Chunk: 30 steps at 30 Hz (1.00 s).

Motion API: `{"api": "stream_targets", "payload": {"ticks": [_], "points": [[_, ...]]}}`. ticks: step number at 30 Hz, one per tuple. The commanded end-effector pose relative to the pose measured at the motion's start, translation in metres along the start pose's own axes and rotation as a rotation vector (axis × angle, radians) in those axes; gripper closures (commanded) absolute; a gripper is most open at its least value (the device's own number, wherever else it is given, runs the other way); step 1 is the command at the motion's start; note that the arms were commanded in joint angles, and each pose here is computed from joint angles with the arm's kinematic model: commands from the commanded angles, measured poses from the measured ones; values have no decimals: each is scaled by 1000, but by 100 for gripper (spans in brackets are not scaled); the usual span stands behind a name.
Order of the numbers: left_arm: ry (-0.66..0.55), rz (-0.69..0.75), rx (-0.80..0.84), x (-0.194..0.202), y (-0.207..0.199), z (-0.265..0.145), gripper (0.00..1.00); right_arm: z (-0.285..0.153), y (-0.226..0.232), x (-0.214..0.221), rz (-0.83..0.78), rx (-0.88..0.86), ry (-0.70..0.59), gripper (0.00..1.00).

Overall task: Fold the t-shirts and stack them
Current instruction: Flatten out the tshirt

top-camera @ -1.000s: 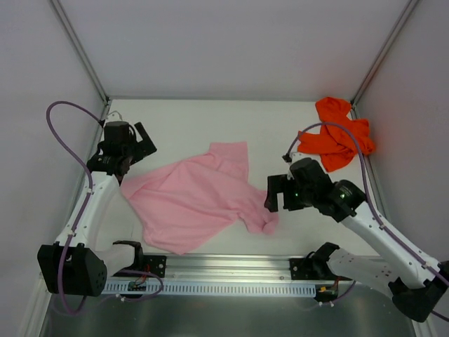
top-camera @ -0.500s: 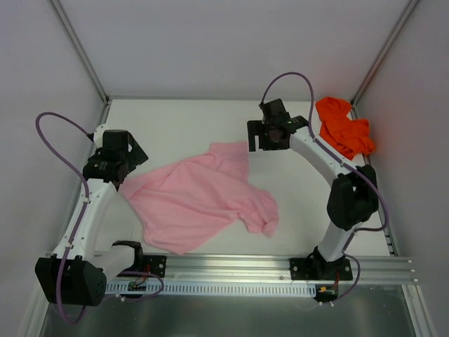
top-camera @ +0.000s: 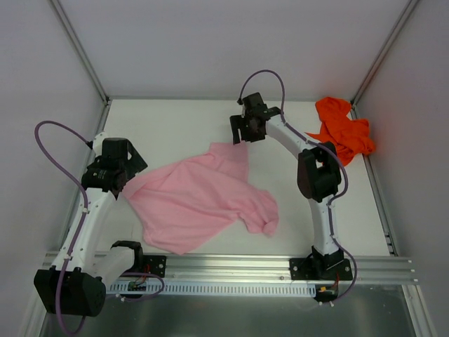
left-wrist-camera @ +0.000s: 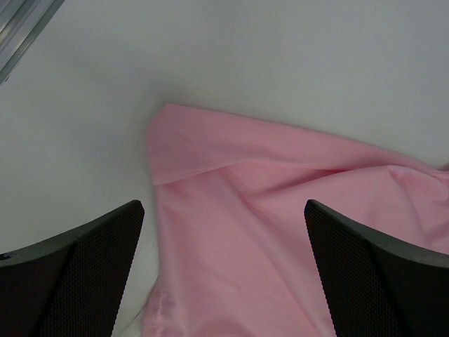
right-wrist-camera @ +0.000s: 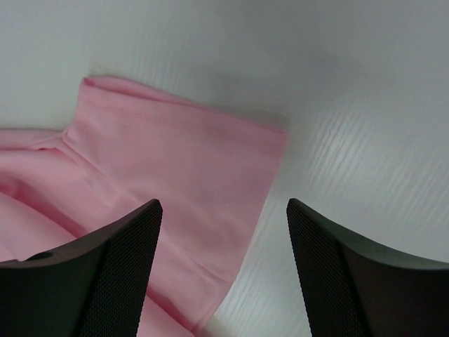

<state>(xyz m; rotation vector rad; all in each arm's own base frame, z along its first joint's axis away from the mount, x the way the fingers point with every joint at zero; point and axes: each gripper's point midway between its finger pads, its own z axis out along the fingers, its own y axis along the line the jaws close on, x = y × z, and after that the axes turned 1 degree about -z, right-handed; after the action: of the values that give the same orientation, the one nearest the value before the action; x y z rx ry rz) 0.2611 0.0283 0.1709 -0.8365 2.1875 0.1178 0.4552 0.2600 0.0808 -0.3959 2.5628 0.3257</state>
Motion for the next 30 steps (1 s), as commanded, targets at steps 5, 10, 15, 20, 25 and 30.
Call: {"api": "stream_targets", "payload": {"ticks": [5, 10, 15, 20, 25, 30], "points": [[-31, -39, -29, -6, 7, -9, 1, 19, -14, -11, -4, 5, 24, 28], [-46, -38, -37, -11, 9, -12, 1, 30, -22, 2, 38, -5, 72, 29], [-46, -41, -36, -11, 8, -12, 1, 42, -13, 8, 54, -72, 96, 34], [-49, -49, -49, -11, 12, -14, 1, 54, -6, 18, 84, -111, 125, 41], [-56, -52, -63, -10, 17, -17, 1, 62, -14, 26, 82, -75, 148, 57], [-49, -58, -82, -3, 24, -16, 1, 69, -30, 35, 69, 5, 165, 86]]}}
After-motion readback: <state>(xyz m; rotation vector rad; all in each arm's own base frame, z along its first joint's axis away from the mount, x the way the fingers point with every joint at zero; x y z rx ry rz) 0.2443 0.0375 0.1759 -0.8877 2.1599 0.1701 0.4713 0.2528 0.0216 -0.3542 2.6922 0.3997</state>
